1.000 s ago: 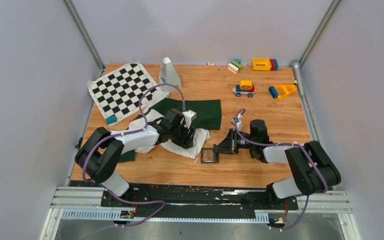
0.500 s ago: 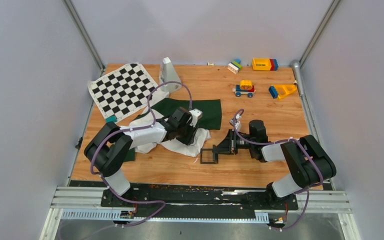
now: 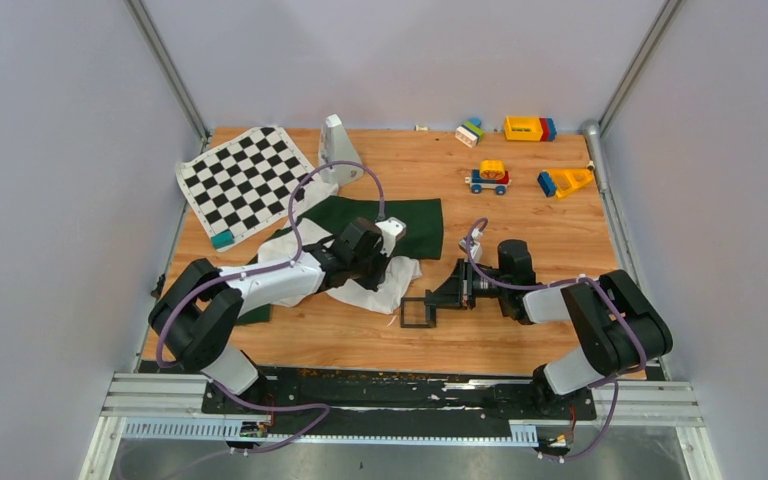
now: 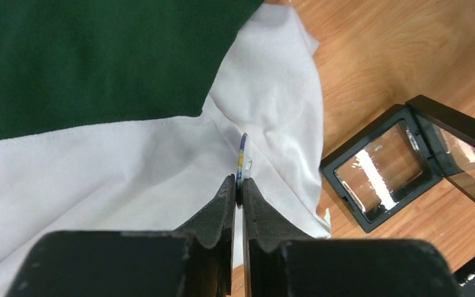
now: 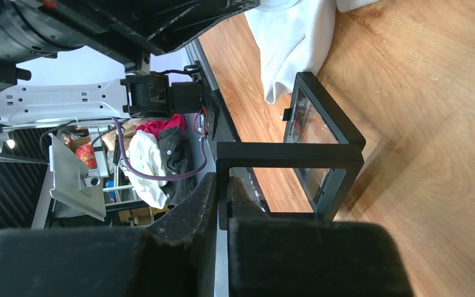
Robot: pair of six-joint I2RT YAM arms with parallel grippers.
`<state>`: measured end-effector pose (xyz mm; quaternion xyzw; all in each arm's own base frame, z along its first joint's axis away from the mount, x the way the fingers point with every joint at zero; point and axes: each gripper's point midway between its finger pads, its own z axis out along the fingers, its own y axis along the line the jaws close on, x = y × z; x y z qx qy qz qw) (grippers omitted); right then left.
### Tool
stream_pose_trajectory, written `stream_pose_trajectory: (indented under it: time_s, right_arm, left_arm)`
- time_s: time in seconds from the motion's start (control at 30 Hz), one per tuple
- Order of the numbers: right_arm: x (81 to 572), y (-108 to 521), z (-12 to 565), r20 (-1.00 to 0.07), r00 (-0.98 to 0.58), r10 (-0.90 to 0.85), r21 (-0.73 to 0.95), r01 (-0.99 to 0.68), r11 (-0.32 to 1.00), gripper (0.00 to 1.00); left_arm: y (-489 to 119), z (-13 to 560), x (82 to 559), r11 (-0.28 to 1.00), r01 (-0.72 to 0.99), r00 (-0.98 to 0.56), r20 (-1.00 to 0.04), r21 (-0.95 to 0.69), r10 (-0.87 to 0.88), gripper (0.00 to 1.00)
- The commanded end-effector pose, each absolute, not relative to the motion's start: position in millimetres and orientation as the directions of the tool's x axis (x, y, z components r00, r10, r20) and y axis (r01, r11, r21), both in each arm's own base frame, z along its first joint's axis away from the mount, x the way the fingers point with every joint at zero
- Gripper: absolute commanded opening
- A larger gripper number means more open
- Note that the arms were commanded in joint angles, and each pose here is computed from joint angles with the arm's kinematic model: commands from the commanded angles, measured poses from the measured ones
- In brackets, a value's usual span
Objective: Remove the brooch from the garment
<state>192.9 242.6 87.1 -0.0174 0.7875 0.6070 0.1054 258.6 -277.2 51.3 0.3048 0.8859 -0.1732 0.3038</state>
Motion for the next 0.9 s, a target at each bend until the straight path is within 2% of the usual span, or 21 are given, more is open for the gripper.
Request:
stream_pose_trajectory:
  time_s: [0.0, 0.2, 0.33, 0.57, 0.87]
  right_arm:
    - [198, 244, 95, -0.242, -0.966, 0.09, 0.945, -0.214, 0.246, 0.0]
    - [199, 244, 95, -0.245, -0.965, 0.093, 0.944, -0.215, 0.252, 0.0]
    - [201, 243, 97, -0.249, -0.964, 0.097, 0.943, -0.219, 0.251, 0.0]
    - [202, 243, 105, -0.223, -0.97, 0.093, 0.955, -0.199, 0.221, 0.0]
    - [202, 246, 106, -0.19, -0.979, 0.069, 0.969, -0.176, 0.175, 0.0]
  left_arm:
    - [-290, 74, 257, 0.71, 0.688, -0.577, -0.707, -0.151, 0.409, 0.11]
    - [-293, 73, 249, 0.687, 0.708, -0.572, -0.701, -0.162, 0.425, 0.0]
    - [-303, 79, 239, 0.649, 0.75, -0.513, -0.731, -0.127, 0.45, 0.0]
    - [-318, 104, 226, 0.582, 0.813, -0.324, -0.839, -0.011, 0.437, 0.0]
    - [-332, 106, 220, 0.473, 0.87, -0.103, -0.89, 0.136, 0.444, 0.0]
